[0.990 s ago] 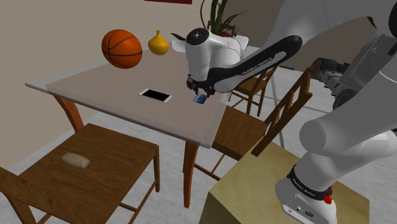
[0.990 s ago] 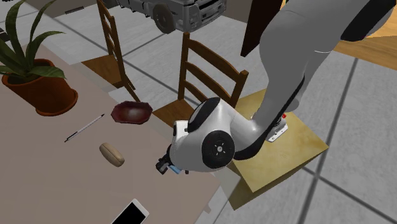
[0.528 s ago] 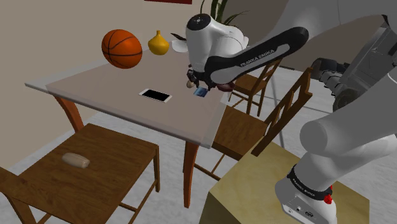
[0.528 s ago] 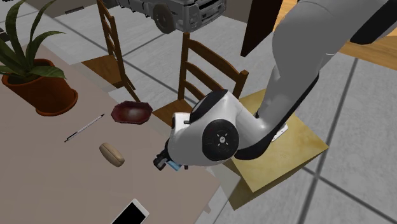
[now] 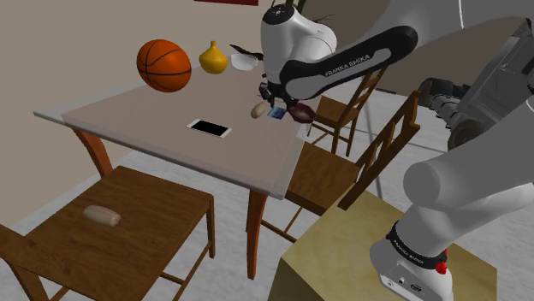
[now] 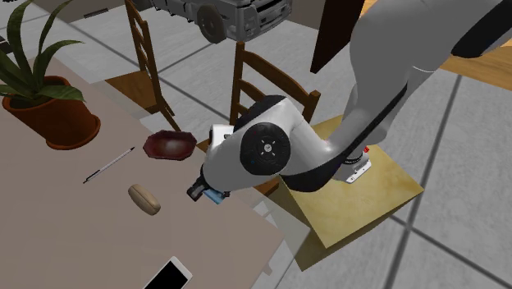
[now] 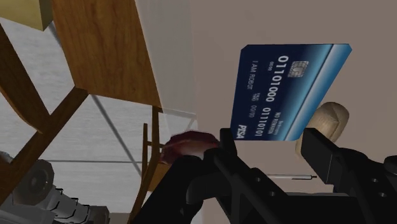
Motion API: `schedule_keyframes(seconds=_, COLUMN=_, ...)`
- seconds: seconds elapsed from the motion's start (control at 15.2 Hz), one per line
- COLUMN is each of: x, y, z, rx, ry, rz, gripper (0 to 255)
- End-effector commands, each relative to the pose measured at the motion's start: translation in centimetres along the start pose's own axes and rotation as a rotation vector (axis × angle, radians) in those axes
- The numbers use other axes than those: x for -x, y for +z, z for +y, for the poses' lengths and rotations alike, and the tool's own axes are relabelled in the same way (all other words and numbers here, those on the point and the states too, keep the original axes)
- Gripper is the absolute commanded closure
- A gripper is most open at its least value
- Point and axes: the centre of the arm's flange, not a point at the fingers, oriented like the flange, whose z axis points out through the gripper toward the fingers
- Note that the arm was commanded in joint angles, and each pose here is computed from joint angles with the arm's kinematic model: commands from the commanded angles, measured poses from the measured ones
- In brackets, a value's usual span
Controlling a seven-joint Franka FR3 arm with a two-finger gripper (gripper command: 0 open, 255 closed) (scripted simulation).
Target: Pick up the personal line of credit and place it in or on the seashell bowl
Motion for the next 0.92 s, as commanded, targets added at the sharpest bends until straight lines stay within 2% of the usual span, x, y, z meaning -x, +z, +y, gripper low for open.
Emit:
schedule_keyframes(seconds=0.0, x=-2.4, y=1.4, z=0.5, rx=0.000, ry=0.000, rz=0.000, gripper=255)
schedule_keyframes(seconds=0.86, x=-16.9, y=9.8, z=4.0, rx=0.000, ry=0.000, rz=0.000, gripper=255)
